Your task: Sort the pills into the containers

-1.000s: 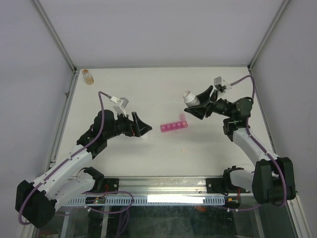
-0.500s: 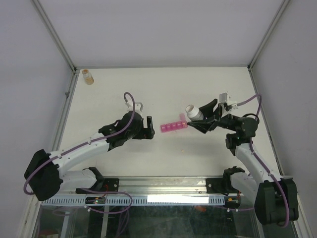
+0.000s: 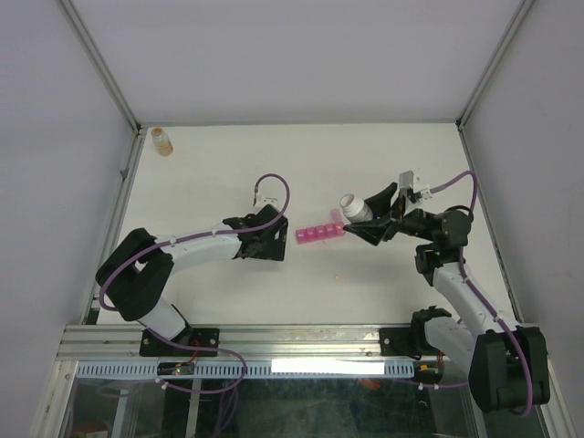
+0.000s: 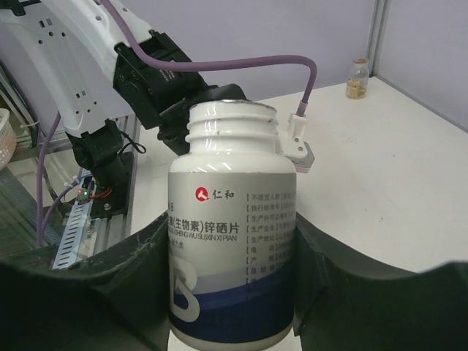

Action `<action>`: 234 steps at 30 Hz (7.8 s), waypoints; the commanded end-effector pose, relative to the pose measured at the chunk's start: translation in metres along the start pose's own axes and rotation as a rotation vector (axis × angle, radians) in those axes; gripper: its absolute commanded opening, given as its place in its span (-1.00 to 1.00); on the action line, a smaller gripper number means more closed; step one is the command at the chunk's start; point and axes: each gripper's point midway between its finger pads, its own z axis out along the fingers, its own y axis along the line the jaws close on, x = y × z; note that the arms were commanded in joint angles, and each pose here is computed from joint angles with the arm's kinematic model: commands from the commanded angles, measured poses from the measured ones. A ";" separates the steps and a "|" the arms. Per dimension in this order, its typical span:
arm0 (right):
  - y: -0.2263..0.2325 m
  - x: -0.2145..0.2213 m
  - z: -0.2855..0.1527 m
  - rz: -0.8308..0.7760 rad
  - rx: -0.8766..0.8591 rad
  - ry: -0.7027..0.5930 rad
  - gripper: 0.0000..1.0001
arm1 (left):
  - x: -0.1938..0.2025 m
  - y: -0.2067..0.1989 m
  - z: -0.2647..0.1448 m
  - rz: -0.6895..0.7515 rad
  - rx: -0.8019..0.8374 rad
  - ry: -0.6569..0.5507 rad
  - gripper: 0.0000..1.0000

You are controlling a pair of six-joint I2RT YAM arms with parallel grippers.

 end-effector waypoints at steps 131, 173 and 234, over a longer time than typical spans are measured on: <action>0.011 0.040 0.010 -0.089 -0.084 0.380 -1.00 | -0.115 -0.161 -0.240 -0.083 1.316 -0.295 -0.50; 0.022 0.040 0.018 0.036 -0.151 0.352 -1.00 | -0.073 -0.187 -0.234 0.181 1.315 -0.193 -0.55; 0.038 0.038 0.007 0.018 -0.265 0.305 -1.00 | -0.102 -0.098 -0.265 -0.296 1.213 -0.721 0.95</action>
